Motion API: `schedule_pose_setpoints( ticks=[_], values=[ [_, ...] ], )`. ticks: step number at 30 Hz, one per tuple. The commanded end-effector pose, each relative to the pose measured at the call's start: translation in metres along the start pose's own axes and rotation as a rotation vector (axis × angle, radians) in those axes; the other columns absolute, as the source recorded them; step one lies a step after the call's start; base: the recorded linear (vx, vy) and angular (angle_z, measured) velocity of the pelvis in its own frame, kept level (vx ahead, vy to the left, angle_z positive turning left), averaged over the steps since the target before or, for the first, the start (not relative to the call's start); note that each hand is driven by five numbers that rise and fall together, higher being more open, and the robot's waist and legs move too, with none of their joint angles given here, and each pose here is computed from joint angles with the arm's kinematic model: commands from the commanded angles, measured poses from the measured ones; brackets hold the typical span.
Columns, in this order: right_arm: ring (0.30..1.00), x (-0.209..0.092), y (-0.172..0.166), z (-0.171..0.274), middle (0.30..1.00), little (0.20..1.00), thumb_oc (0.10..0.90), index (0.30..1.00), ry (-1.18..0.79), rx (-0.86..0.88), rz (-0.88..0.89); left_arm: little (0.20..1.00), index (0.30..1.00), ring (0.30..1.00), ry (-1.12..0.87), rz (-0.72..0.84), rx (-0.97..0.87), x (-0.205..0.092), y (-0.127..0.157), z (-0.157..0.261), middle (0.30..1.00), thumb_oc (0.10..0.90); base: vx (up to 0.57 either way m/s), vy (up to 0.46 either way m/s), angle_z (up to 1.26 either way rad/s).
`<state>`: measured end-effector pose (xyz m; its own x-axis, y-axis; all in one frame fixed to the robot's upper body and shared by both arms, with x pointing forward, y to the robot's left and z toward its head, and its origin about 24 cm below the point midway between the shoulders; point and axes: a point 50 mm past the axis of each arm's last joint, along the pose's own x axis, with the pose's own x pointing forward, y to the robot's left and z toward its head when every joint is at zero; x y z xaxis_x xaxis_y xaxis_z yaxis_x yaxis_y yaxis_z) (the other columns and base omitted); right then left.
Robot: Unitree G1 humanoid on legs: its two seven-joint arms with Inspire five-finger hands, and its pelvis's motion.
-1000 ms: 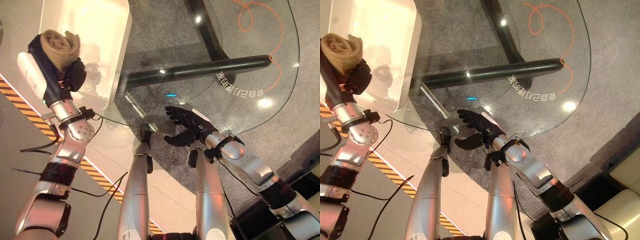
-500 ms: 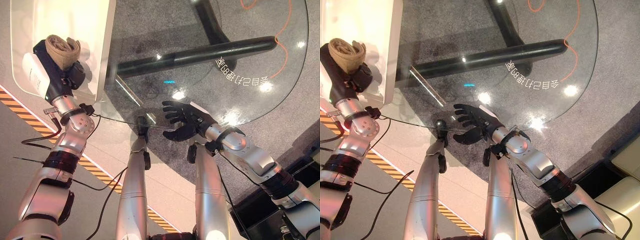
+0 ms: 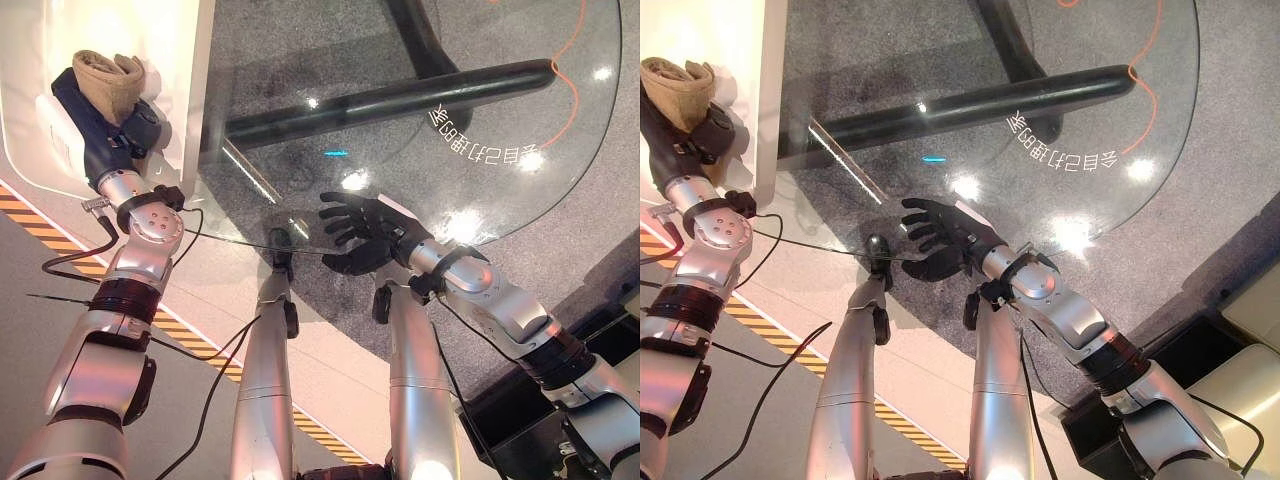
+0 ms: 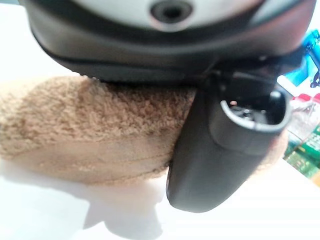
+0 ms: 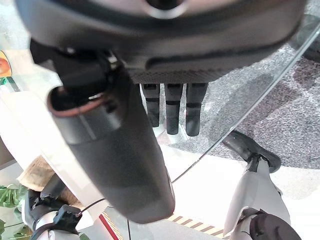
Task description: Wipe the table with a cloth and put it in the basket.
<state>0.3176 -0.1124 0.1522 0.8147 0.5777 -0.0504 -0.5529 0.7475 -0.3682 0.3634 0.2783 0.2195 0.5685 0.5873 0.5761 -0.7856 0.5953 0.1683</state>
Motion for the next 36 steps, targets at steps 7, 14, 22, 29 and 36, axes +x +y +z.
schedule_pose_setpoints(
  ticks=[7,14,22,29,36],
  values=[
    [0.900,-0.001,0.017,0.005,0.900,0.900,0.800,0.900,-0.070,0.027,0.056,0.900,0.900,0.900,-0.058,0.077,-0.029,0.022,0.021,0.014,0.900,0.800,-0.02,-0.012,0.00],
    [0.900,-0.001,0.019,0.005,0.900,0.900,0.800,0.900,-0.079,0.029,0.060,0.900,0.900,0.900,-0.054,0.060,-0.008,0.022,0.021,0.013,0.900,0.800,-0.01,-0.030,0.01],
    [0.900,-0.004,0.022,0.005,0.900,0.900,0.800,0.900,-0.085,0.028,0.059,0.900,0.900,0.900,-0.034,0.092,-0.011,0.021,0.030,0.006,0.900,0.800,-0.01,-0.026,0.01],
    [0.900,-0.008,0.027,0.004,0.900,0.900,0.800,0.900,-0.088,0.035,0.054,0.900,0.900,0.900,-0.023,0.060,-0.028,0.019,0.036,0.001,0.900,0.800,0.00,-0.030,0.01],
    [0.900,-0.012,0.028,0.002,0.900,0.900,0.800,0.900,-0.086,0.045,0.050,0.900,0.900,0.900,-0.016,-0.001,-0.028,0.015,0.040,-0.005,0.900,0.800,0.00,-0.037,0.01]
  ],
)
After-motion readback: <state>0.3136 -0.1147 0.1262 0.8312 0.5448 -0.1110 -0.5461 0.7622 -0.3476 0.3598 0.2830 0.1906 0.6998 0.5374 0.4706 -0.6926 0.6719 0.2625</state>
